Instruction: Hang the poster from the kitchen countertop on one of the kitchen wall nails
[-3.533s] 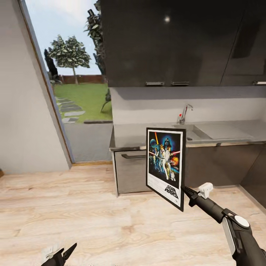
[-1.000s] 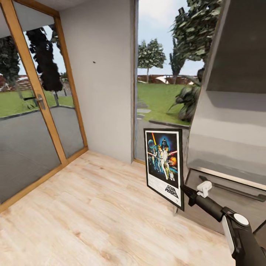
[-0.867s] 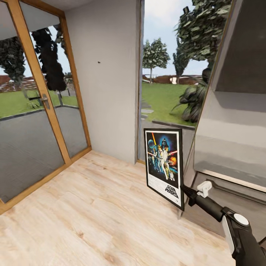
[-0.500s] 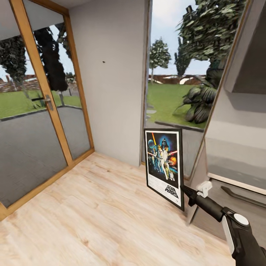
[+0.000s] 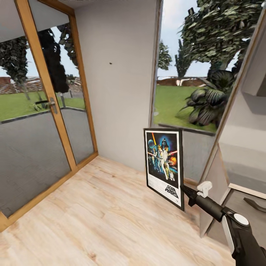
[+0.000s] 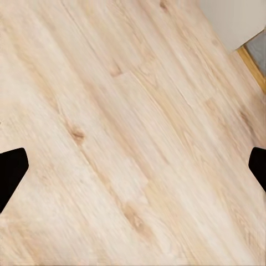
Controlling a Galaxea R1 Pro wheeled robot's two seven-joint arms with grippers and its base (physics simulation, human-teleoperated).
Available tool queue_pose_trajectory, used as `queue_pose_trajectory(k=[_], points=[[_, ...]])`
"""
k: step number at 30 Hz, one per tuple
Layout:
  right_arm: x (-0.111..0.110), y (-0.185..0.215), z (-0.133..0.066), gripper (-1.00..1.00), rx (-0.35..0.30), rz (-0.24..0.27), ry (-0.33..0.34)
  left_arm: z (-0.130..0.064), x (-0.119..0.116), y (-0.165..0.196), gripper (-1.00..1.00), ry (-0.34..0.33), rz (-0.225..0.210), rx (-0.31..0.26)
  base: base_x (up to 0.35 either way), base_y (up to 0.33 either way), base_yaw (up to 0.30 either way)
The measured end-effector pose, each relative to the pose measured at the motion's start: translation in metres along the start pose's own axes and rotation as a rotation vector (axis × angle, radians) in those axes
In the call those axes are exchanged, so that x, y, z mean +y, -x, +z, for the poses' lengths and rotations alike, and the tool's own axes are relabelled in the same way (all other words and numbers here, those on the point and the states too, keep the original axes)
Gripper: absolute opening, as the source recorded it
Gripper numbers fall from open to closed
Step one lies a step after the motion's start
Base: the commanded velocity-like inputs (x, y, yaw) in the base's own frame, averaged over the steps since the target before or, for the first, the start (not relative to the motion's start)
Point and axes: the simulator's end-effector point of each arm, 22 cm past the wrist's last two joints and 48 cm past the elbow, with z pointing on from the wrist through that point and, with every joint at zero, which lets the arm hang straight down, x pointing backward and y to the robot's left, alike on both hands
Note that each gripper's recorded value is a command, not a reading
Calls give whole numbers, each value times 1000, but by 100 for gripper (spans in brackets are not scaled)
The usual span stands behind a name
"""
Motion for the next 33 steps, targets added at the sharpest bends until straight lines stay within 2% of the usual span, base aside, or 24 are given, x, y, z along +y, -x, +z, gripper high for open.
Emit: queue_pose_trajectory(k=[33], points=[[3,6,0,-100,-9,-5,4,0,-4,4,100,-9,0,-10,224,306,0]])
